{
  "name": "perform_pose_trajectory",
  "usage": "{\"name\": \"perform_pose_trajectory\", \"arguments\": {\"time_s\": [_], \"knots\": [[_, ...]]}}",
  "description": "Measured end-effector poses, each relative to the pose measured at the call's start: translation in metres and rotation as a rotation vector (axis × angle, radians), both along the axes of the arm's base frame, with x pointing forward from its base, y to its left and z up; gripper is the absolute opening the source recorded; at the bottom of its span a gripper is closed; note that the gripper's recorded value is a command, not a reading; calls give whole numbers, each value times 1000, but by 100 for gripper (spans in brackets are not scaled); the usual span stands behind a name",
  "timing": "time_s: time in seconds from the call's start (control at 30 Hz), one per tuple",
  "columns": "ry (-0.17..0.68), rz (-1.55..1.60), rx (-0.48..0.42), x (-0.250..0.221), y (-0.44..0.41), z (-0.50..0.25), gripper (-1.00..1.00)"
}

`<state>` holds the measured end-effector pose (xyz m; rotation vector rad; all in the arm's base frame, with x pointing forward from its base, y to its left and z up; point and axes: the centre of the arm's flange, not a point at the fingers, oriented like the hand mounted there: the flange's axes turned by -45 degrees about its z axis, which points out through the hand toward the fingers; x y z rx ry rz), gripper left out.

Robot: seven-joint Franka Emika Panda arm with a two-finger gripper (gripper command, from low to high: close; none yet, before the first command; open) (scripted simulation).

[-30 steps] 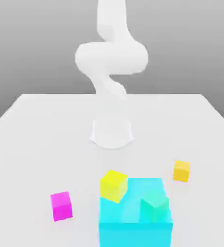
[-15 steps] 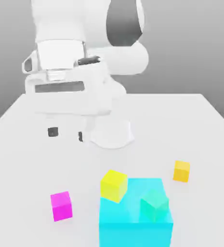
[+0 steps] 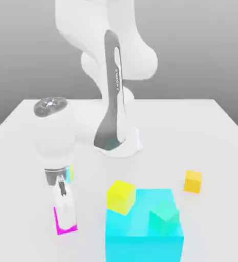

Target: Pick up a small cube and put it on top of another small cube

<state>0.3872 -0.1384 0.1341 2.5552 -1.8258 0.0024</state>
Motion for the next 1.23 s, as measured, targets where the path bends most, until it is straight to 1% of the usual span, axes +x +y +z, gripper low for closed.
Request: {"name": "perform_pose_trajectory", "arguments": {"time_s": [0.2, 0.4, 0.5, 0.7, 0.9, 0.97, 1.1, 1.13, 1.23], "knots": [[-1, 0, -1, 0, 0, -1, -100], [-2, 2, 0, 0, 0, 54, -100], [-5, 187, 3, 21, 26, 66, -100], [4, 695, 12, 68, 112, 113, -100], [29, 1165, -29, 90, 195, 173, -100], [10, 1188, -10, 82, 231, 190, -100], [1, 1157, 2, 81, 236, 147, -100], [1, 1155, 2, 80, 235, 136, 100], [1, 1155, 2, 80, 235, 136, 100]]}}
